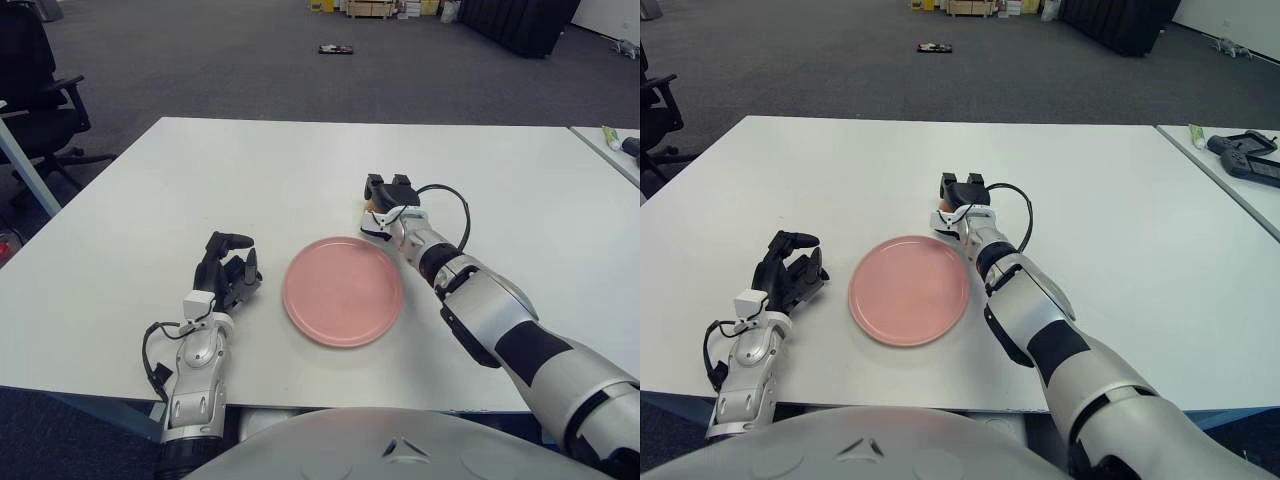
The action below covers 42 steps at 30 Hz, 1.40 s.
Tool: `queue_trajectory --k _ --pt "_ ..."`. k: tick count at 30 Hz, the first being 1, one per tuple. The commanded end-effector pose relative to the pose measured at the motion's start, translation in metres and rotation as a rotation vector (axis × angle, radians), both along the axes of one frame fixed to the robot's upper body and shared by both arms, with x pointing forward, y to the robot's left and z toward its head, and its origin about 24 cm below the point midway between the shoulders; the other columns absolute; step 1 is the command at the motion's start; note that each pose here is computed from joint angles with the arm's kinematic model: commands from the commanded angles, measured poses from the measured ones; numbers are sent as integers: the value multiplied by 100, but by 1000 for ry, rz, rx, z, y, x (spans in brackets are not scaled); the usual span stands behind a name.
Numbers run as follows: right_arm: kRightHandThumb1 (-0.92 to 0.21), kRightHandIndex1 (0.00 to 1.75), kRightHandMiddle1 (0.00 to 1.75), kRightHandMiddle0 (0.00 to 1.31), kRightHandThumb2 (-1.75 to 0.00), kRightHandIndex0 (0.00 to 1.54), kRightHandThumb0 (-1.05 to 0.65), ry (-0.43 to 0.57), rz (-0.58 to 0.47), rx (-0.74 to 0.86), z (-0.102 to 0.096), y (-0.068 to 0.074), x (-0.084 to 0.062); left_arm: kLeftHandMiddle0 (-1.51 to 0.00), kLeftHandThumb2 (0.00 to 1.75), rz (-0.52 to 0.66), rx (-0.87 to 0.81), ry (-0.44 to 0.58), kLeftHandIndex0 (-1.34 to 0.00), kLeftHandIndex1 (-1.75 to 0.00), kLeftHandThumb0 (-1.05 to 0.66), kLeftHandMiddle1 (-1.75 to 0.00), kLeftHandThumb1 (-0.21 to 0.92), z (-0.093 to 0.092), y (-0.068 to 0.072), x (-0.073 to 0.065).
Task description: Put the apple into the plate.
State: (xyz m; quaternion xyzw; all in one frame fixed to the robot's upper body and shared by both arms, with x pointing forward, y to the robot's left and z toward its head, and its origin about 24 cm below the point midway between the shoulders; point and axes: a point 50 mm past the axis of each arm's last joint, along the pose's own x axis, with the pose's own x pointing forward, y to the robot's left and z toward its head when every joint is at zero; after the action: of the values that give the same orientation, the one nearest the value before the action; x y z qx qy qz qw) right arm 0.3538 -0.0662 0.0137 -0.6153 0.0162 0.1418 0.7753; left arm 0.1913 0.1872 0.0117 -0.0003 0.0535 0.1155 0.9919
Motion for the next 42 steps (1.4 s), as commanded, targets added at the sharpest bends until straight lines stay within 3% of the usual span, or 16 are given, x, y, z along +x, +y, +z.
queue_trajectory --k 1,17,24,42 --pt "-12 172 175 52 -155 78 -1 12 -47 27 -4 -6 -1 -80 79 -6 4 -16 -30 -175 -37 -175 74 3 1 4" --pt "-9 168 175 54 -157 82 0 -9 -84 138 10 -7 7 -78 78 -4 20 5 -30 -175 -37 -175 74 2 2 5" --pt "-9 167 175 54 -157 82 0 -48 -59 160 29 -8 19 -77 77 -13 19 5 -30 -175 -37 -175 75 1 2 7" --pt "-6 174 175 56 -162 81 0 -229 8 277 78 11 34 -80 78 -12 6 -13 -30 -175 -37 -175 75 0 3 9"
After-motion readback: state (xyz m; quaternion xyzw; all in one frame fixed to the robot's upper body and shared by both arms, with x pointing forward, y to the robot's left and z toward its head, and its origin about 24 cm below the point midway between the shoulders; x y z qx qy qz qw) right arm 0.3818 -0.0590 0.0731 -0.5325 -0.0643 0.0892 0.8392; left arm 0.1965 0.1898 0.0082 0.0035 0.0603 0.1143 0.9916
